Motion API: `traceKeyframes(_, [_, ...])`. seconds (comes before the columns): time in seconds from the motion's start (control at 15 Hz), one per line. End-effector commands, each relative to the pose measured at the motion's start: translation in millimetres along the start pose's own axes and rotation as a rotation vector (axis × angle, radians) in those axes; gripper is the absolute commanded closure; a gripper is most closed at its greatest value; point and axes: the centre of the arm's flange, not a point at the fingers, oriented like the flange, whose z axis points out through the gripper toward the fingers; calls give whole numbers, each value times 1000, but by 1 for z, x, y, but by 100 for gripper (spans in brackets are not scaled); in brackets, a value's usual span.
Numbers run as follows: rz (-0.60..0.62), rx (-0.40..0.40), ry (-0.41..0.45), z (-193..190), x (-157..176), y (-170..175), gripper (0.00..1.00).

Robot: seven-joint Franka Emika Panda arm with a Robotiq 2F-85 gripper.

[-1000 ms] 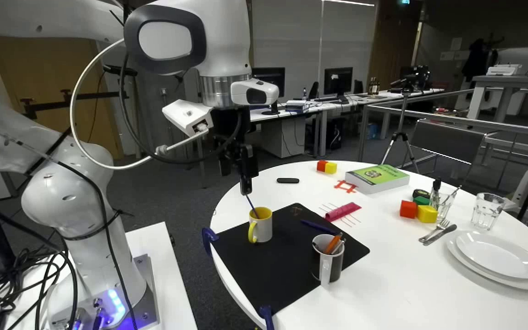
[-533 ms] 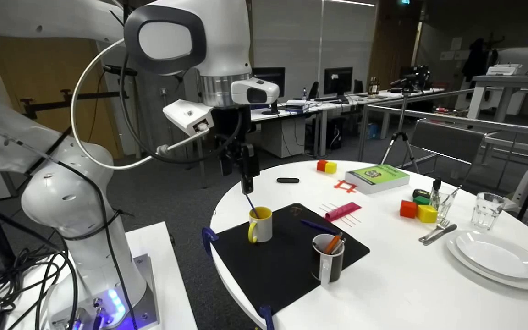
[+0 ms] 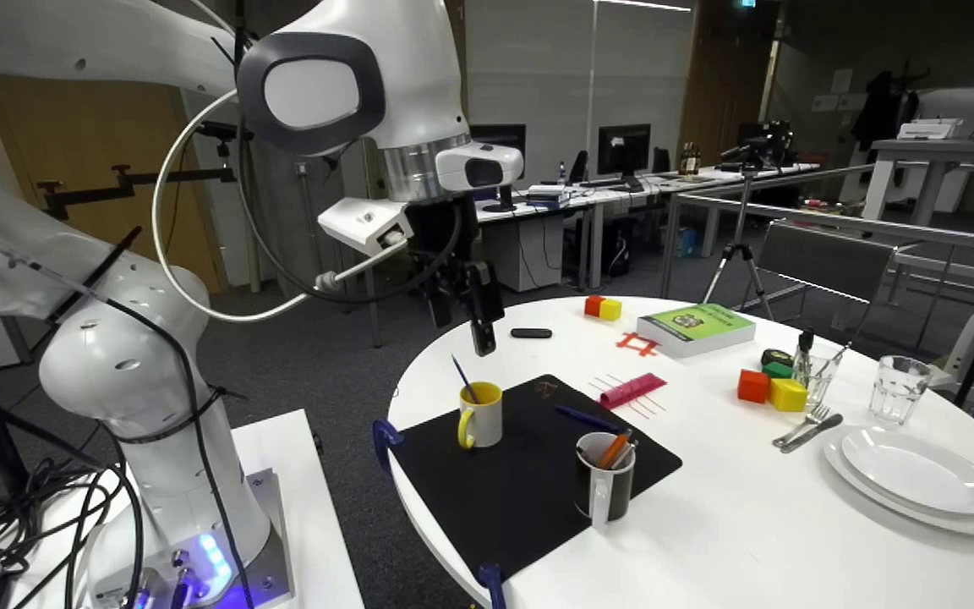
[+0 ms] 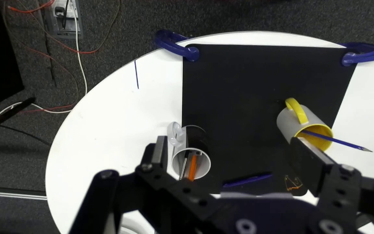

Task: Move the pen and place it in the cup

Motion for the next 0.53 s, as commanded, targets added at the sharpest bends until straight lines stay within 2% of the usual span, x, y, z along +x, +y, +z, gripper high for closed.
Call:
traceKeyframes(0.0, [63,-41,50,17,15,2,0])
traceKeyframes(0.27, [240,-23,84,28,39,8,0])
traceKeyframes(0.47, [325,-16,62,34,58,5,0])
